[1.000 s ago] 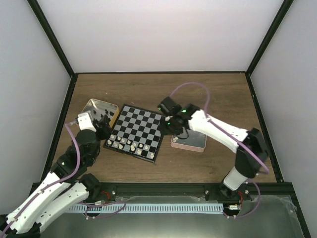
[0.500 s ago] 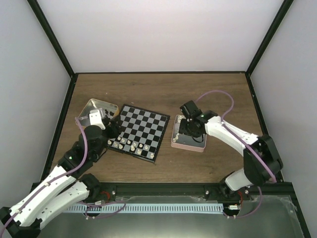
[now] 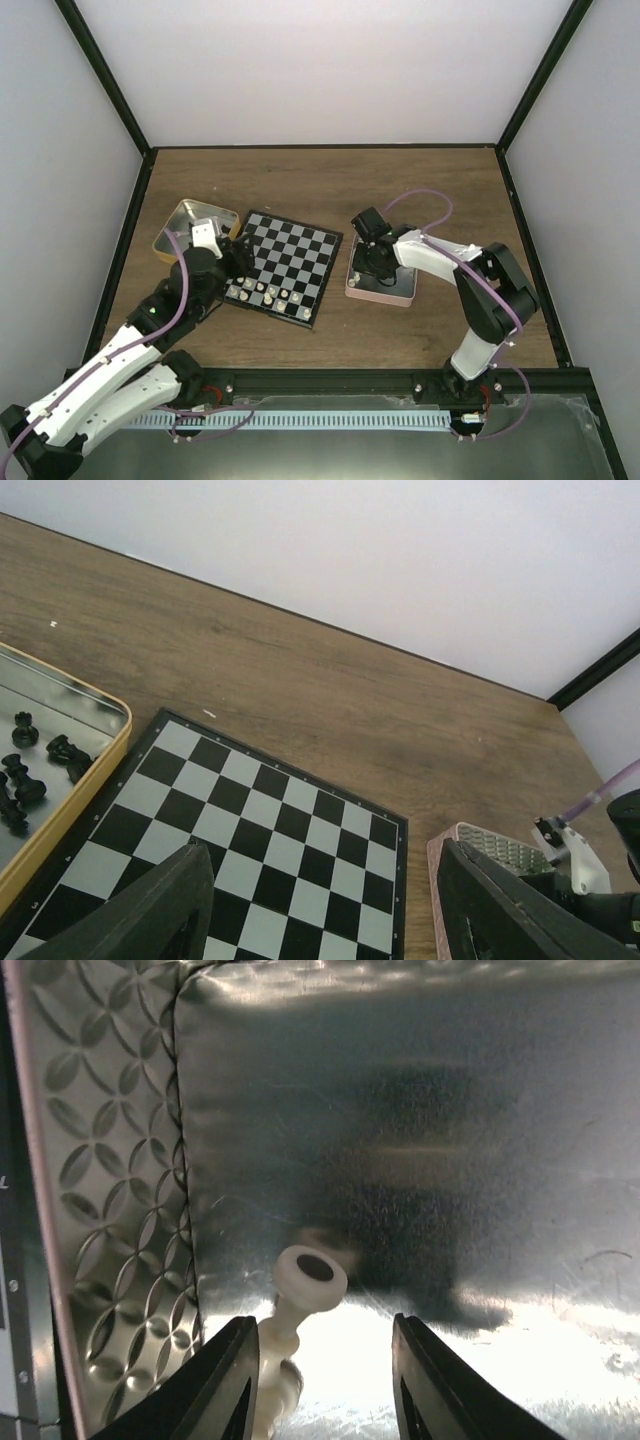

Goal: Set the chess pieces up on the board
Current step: Pick up the chess piece from the storage box, then place the chess piece on the chessboard.

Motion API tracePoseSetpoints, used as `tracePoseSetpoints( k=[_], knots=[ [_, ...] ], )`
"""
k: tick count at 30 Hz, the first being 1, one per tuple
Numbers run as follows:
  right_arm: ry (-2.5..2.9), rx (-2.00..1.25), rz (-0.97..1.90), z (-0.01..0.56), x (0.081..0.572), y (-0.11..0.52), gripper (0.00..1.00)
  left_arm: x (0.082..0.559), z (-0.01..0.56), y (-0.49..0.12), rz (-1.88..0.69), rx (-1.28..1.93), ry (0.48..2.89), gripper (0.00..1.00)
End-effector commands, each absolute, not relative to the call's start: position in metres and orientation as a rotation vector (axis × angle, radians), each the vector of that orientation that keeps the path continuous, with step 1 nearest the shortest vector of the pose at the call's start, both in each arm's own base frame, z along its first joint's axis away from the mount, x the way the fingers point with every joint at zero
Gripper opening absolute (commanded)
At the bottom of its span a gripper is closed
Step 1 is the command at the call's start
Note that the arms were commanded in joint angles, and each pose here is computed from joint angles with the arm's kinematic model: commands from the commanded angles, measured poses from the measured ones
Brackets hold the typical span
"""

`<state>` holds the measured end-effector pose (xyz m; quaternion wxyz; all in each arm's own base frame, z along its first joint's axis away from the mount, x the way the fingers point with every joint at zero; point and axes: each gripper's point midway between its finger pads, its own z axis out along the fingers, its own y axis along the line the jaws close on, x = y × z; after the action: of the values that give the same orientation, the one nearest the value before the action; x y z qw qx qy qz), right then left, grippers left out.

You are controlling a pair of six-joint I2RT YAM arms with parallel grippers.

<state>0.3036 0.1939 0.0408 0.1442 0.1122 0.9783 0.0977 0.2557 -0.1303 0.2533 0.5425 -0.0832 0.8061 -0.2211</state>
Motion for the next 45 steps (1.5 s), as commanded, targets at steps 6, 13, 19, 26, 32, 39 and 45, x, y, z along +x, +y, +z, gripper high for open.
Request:
tracePoseSetpoints(
  k=[6, 13, 19, 26, 32, 39, 45],
  knots=[
    [2.784, 0.364, 0.232, 0.030, 0.323, 0.195, 0.27, 0.262, 0.260, -0.139, -0.567, -0.201, 1.897, 0.63],
    [2.746, 0.377, 0.211, 0.030, 0.328, 0.191, 0.15, 0.261, 0.258, -0.142, -0.579, -0.192, 1.907, 0.63],
    [2.643, 0.357, 0.316, 0.056, 0.338, 0.198, 0.12, 0.259, 0.257, -0.147, -0.606, -0.171, 1.916, 0.63],
    [2.476, 0.453, 0.543, 0.116, 0.338, 0.204, 0.13, 0.255, 0.258, -0.170, -0.739, -0.086, 1.903, 0.67],
    [2.417, 0.602, 0.977, 0.160, 0.318, 0.236, 0.13, 0.251, 0.259, -0.201, -0.903, 0.021, 1.870, 0.71],
    [2.417, 0.709, 1.445, 0.185, 0.292, 0.278, 0.12, 0.252, 0.245, -0.231, -1.011, 0.129, 1.873, 0.72],
    [2.447, 0.763, 1.693, 0.197, 0.270, 0.310, 0.12, 0.251, 0.230, -0.248, -1.055, 0.137, 1.886, 0.72]
  ],
)
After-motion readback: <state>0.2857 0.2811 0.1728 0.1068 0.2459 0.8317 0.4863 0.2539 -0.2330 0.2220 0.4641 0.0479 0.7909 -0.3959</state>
